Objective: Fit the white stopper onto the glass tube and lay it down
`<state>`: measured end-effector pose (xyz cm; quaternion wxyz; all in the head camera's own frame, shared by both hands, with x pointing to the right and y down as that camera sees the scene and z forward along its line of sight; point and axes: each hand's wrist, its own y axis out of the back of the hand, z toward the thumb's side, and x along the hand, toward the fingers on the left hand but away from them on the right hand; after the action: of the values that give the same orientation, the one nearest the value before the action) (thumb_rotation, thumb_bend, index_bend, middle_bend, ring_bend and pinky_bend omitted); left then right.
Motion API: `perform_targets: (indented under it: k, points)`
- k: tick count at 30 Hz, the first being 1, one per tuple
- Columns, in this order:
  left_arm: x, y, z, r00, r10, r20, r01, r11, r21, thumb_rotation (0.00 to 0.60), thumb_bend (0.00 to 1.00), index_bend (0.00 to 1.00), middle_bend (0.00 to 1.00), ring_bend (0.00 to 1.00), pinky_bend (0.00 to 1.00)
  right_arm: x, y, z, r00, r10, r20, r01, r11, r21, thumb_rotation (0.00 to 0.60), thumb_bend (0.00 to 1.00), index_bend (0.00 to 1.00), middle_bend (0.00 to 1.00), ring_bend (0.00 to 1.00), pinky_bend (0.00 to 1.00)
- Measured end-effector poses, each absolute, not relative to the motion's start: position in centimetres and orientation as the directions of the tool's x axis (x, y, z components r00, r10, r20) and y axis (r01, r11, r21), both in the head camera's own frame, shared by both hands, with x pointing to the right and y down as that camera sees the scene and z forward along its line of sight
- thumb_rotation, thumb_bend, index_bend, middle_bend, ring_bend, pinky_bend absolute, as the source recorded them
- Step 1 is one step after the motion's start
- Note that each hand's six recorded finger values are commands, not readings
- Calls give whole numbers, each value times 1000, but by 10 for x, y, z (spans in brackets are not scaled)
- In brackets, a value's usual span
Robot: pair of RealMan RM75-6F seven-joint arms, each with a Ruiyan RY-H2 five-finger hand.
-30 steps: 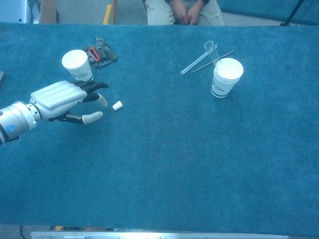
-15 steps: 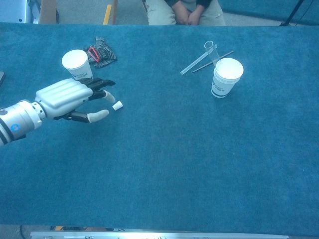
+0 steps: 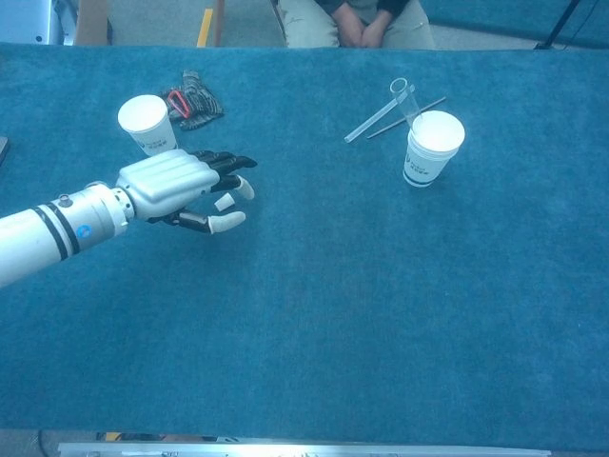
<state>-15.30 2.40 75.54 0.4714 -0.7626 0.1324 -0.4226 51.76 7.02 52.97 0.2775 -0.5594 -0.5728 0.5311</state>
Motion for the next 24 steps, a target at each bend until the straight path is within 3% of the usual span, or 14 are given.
perform_targets:
  k: [24]
  points:
    - [-170,11,776,551,-616,563,243,-527,-814,0,290,235,0,0,0,517,71,530,-229,934,-274,337,-188,-923,600,324,230,135,36,177]
